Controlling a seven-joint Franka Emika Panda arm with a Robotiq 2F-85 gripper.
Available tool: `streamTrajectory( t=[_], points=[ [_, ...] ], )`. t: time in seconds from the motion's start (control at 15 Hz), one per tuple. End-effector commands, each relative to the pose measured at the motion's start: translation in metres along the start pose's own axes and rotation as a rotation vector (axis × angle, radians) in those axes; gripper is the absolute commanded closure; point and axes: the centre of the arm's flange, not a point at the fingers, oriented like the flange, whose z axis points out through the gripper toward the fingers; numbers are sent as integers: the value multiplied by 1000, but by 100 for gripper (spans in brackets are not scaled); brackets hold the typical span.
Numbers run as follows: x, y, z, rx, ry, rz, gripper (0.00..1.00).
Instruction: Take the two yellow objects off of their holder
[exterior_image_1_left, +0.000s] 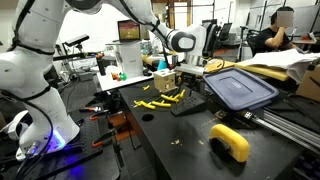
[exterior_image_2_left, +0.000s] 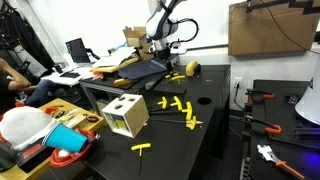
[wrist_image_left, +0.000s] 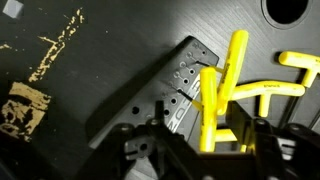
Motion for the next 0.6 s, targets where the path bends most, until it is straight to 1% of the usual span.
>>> streamTrajectory(
  t=[0.0,0.13,0.2,0.33,0.4,0.47,0.53],
  points=[
    [5,8,-3,-13,-7,15,66],
    [5,7,-4,-16,-3,13,80],
    [5,6,-6,-19,0,12,88],
    [2,1,-16,-28,13,12,100],
    [0,-1,-21,-31,21,12,100],
    [-3,-4,-27,-35,29,11,96],
    [-7,-8,-34,-39,39,8,96]
  ],
)
